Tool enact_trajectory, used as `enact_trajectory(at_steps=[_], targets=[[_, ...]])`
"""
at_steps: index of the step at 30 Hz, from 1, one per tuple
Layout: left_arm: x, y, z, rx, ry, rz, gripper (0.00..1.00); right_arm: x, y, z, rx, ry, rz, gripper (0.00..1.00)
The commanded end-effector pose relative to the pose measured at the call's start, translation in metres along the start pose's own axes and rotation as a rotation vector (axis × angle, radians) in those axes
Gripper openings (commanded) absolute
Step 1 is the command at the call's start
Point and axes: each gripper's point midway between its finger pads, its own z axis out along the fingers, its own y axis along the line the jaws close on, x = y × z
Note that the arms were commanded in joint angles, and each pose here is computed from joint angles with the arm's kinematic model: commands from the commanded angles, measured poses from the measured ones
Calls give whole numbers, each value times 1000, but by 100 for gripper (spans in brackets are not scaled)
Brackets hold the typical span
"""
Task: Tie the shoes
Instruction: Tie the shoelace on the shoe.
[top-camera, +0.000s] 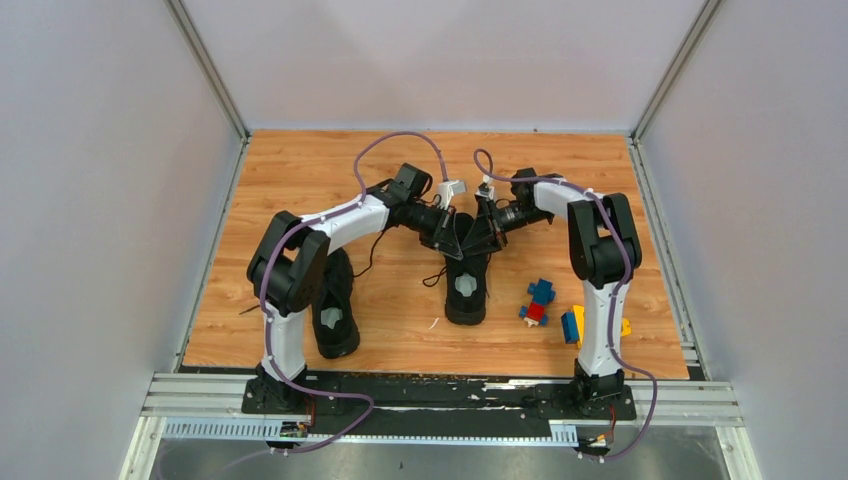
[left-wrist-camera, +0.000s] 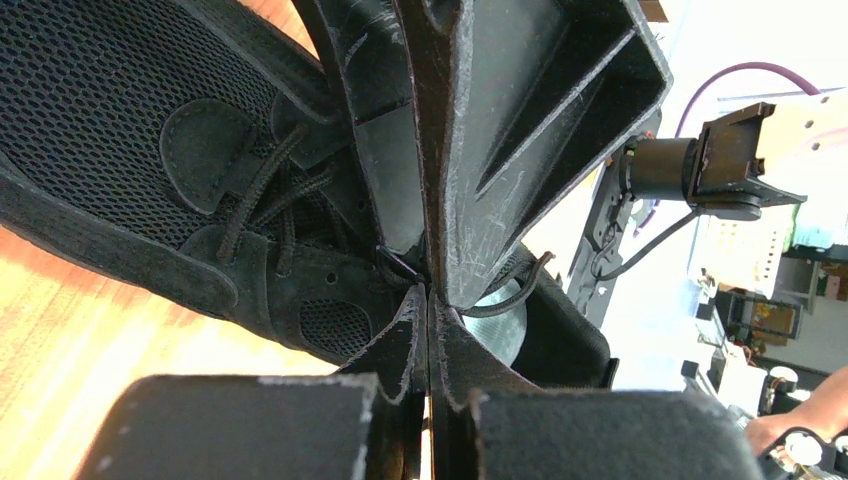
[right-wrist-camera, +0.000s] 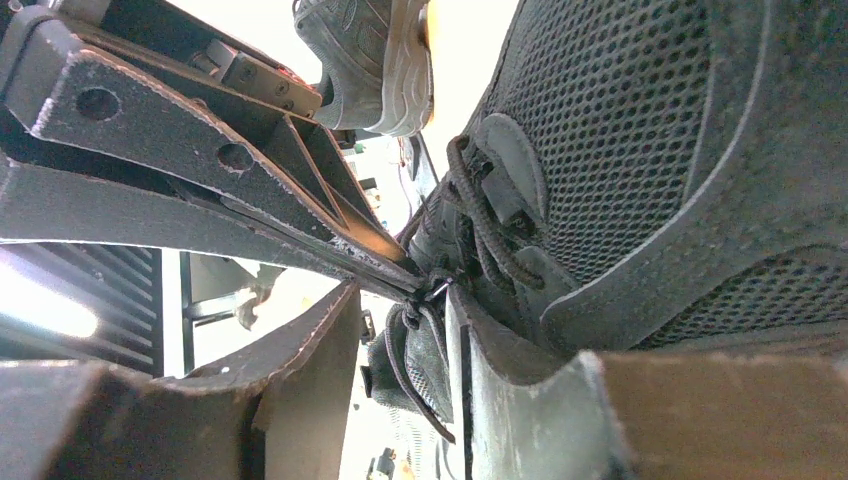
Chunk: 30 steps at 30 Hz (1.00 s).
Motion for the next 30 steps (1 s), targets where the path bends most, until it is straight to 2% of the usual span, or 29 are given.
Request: enact_trajectory(at_steps=[1, 15, 20, 26, 30], targets=[[-25, -19, -11, 21, -90, 107, 0, -1, -2, 13, -13, 30, -20, 39], [-13, -18, -12, 32, -76, 127, 0, -11, -15, 7, 147, 6, -90, 43], [-13, -18, -13, 29, -84, 144, 0, -15, -5, 4, 138, -8, -131, 44], [-14, -14, -11, 14, -106, 152, 0, -12, 23, 3, 16, -10, -159, 44], [-14, -6, -7, -6, -111, 154, 0, -8, 31, 1, 4, -12, -172, 43]])
